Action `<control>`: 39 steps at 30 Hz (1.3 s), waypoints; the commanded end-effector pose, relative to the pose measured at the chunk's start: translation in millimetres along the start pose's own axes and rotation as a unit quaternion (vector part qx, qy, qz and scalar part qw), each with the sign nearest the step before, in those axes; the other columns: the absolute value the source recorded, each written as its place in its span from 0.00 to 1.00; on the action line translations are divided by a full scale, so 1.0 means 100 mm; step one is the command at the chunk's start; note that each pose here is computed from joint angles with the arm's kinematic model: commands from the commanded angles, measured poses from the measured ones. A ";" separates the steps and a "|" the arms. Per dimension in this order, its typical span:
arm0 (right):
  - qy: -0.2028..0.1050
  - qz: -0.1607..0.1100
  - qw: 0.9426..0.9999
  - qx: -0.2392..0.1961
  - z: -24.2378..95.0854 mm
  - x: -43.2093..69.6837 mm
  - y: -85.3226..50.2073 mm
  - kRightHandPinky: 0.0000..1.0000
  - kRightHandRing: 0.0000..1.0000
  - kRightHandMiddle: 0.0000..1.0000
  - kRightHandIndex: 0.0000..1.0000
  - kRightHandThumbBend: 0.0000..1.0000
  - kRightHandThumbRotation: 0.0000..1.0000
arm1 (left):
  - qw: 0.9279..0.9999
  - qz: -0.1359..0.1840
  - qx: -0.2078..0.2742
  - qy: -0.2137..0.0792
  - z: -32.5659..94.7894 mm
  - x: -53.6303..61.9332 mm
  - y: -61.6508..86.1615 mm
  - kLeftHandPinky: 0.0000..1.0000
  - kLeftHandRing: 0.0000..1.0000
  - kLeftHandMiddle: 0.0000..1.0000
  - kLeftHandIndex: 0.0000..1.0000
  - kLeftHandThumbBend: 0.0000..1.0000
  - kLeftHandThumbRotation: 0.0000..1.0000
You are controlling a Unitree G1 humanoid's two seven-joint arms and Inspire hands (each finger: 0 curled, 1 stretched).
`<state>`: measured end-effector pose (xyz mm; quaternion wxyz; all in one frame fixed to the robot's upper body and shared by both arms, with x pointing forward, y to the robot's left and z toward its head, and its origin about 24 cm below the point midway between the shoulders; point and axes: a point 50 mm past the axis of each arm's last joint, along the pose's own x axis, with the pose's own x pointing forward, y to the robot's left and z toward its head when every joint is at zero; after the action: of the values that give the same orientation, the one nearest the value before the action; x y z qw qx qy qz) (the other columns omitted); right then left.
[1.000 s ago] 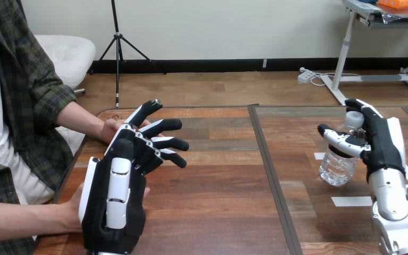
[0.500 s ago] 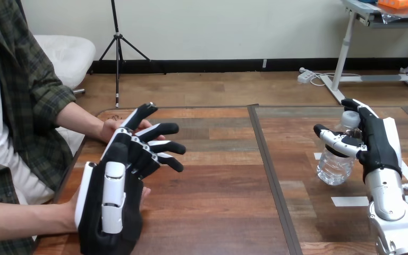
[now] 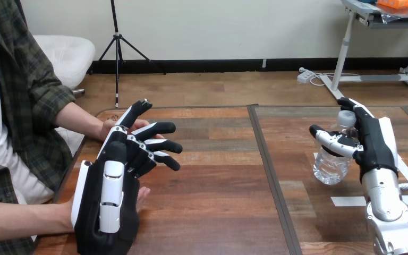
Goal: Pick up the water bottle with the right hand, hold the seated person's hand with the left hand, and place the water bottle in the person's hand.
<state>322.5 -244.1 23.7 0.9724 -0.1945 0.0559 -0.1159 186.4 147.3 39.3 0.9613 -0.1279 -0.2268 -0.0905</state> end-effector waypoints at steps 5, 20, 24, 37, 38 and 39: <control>-0.002 0.020 1.000 -0.008 0.06 0.04 0.17 0.88 0.91 0.90 0.88 0.64 0.00 | 1.000 -0.009 0.018 -0.020 0.08 0.05 -0.02 0.43 0.58 0.68 0.85 0.50 0.89; 0.001 0.034 0.999 0.014 0.03 0.01 0.32 0.90 0.91 0.91 0.90 0.63 0.00 | 1.000 -0.013 0.007 -0.028 0.11 0.06 -0.01 0.43 0.57 0.67 0.85 0.49 0.90; 0.000 0.036 0.999 0.017 0.02 -0.01 0.35 0.91 0.91 0.91 0.90 0.64 0.00 | 0.999 -0.016 0.009 -0.027 0.12 0.05 0.00 0.42 0.57 0.67 0.85 0.49 0.90; 0.003 0.036 0.999 0.035 0.00 -0.02 0.42 0.91 0.92 0.92 0.90 0.65 0.00 | 1.000 -0.020 0.016 -0.019 0.13 0.03 -0.01 0.43 0.57 0.66 0.85 0.52 0.88; 0.003 0.036 0.999 0.036 -0.01 -0.03 0.42 0.91 0.92 0.92 0.90 0.65 0.00 | 0.999 -0.020 0.016 -0.019 0.13 0.03 -0.02 0.43 0.57 0.66 0.85 0.52 0.87; 0.003 0.035 0.999 0.036 -0.01 -0.03 0.43 0.91 0.92 0.92 0.90 0.65 0.00 | 0.999 -0.020 0.017 -0.018 0.13 0.03 -0.02 0.43 0.57 0.66 0.85 0.52 0.87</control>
<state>326.8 -216.7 14.0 0.9803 -0.1681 0.0421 -0.0951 185.9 150.3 43.4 0.9614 -0.1137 -0.2300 -0.0994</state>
